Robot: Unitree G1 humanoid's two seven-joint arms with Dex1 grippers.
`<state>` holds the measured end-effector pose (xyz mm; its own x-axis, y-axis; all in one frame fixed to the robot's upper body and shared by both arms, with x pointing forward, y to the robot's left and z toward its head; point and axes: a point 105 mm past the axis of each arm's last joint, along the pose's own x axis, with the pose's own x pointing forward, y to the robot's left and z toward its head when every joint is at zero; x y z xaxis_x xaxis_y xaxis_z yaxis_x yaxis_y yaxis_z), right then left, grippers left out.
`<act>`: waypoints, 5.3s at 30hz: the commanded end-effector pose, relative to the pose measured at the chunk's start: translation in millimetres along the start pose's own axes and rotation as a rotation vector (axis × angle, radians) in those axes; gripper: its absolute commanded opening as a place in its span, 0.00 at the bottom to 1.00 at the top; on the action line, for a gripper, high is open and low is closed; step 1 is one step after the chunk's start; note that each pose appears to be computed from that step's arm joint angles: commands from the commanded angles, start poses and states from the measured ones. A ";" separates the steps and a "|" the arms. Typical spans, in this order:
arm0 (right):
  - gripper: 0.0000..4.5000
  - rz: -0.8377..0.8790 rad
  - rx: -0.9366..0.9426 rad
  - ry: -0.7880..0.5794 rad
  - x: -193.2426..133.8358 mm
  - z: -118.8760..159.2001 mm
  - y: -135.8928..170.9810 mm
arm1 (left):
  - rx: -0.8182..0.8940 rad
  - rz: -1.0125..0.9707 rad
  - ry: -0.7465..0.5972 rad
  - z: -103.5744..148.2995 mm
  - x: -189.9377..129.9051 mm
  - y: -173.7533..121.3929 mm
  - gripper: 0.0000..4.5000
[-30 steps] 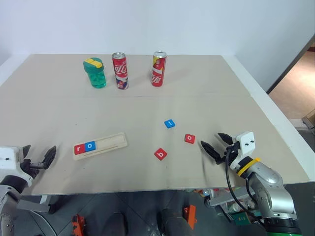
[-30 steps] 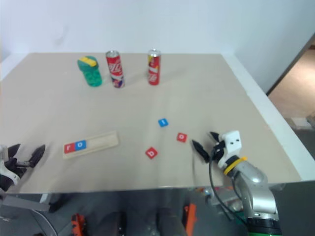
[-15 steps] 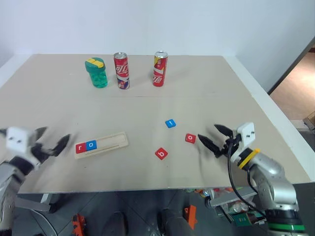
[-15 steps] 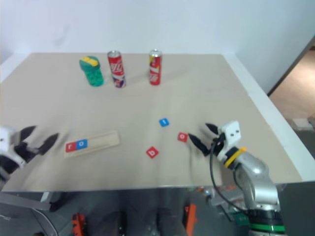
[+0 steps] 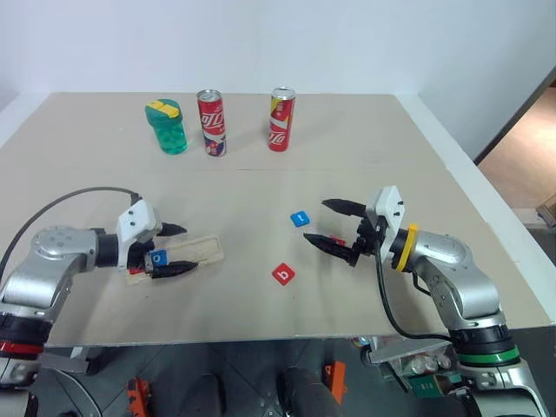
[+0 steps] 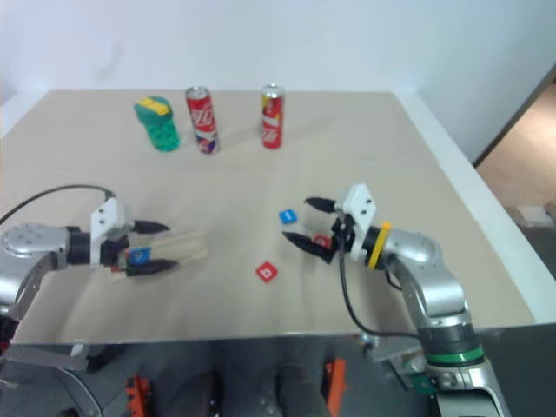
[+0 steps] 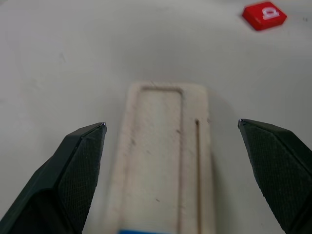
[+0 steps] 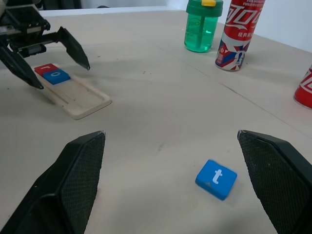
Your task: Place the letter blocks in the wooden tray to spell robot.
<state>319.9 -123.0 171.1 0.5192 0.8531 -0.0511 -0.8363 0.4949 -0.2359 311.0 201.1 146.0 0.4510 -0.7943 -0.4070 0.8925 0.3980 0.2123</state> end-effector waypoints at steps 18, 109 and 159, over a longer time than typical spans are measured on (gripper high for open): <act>1.00 0.320 -0.031 -0.106 6.4 26.6 47.2 | 0.000 -0.019 0.128 -40.4 3.8 7.8 1.00; 0.84 0.211 0.005 0.238 0.4 -78.1 30.5 | 0.039 -0.115 -0.323 37.7 43.2 -75.3 1.00; 0.27 0.644 -0.212 0.173 123.7 -25.0 39.4 | -0.169 0.396 -0.360 13.1 26.9 -74.8 1.00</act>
<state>351.4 -6.0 119.2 -0.0435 0.9113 -0.4094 -0.9573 -0.1553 -0.2440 259.0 147.6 118.0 0.7567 -0.6531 -0.0307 0.6521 0.7504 0.1082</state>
